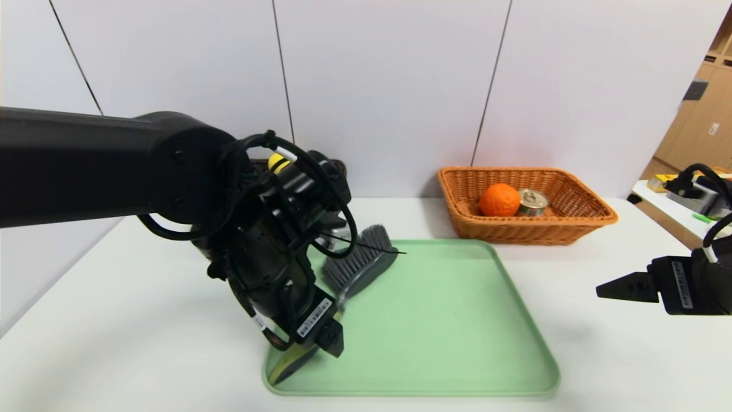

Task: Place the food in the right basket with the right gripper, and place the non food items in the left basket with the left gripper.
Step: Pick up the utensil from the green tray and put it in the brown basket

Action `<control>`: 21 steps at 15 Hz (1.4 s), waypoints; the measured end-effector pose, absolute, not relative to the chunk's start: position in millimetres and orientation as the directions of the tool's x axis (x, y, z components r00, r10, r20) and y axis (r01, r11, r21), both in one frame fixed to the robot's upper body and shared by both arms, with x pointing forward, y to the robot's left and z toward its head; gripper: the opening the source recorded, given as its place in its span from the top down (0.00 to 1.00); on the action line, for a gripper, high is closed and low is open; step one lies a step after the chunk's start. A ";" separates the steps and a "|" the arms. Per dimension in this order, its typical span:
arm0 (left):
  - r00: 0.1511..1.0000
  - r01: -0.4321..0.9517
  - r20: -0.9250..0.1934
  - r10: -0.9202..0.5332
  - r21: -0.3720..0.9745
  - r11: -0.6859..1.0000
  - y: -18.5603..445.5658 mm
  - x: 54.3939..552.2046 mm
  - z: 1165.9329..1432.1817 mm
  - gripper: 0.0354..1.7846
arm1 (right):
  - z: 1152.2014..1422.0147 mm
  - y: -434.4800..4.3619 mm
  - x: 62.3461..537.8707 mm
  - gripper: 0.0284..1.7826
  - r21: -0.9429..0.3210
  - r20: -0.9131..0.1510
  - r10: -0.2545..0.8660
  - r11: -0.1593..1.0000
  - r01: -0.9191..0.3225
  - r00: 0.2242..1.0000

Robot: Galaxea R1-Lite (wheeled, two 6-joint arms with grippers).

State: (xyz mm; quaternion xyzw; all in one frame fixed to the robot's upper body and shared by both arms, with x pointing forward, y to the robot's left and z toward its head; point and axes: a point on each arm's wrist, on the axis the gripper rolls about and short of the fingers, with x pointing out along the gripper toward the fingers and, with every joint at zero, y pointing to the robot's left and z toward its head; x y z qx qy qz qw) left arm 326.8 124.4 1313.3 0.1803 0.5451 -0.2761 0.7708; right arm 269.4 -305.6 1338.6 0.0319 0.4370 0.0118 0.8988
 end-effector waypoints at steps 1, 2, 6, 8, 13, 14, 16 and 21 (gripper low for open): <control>0.241 0.618 -0.945 -0.219 -0.024 0.785 120.9 330.2 1307.2 0.06 | 1338.2 -305.5 269.4 0.04 0.067 -0.786 0.049 0.998 0.006 0.617; 0.231 0.617 -0.950 -0.211 -0.024 0.787 116.9 332.9 1302.0 0.06 | 1338.0 -305.8 269.6 0.04 0.067 -0.786 0.048 0.998 0.009 0.616; 0.196 0.620 -0.963 -0.184 -0.023 0.784 104.6 339.7 1284.7 0.06 | 1336.5 -307.1 269.3 0.04 0.066 -0.790 0.042 0.998 0.017 0.612; 0.191 0.622 -0.966 -0.177 -0.020 0.783 101.8 342.4 1280.5 0.06 | 1335.5 -307.4 268.7 0.04 0.064 -0.792 0.041 0.998 0.017 0.609; 0.183 0.622 -0.969 -0.169 -0.019 0.782 97.5 347.7 1274.2 0.06 | 1334.4 -307.6 268.1 0.04 0.063 -0.794 0.039 0.998 0.018 0.607; 0.181 0.623 -0.969 -0.166 -0.017 0.782 96.9 348.5 1272.9 0.06 | 1334.4 -307.6 267.9 0.04 0.063 -0.794 0.040 0.998 0.017 0.606; 0.196 0.617 -0.971 -0.140 0.011 0.787 95.7 350.7 1270.0 0.06 | 1333.9 -307.7 267.6 0.04 0.063 -0.796 0.039 0.998 0.017 0.605; 0.204 0.614 -0.971 -0.124 0.029 0.789 94.1 353.5 1267.7 0.06 | 1333.6 -307.6 267.3 0.04 0.063 -0.796 0.040 0.998 0.016 0.604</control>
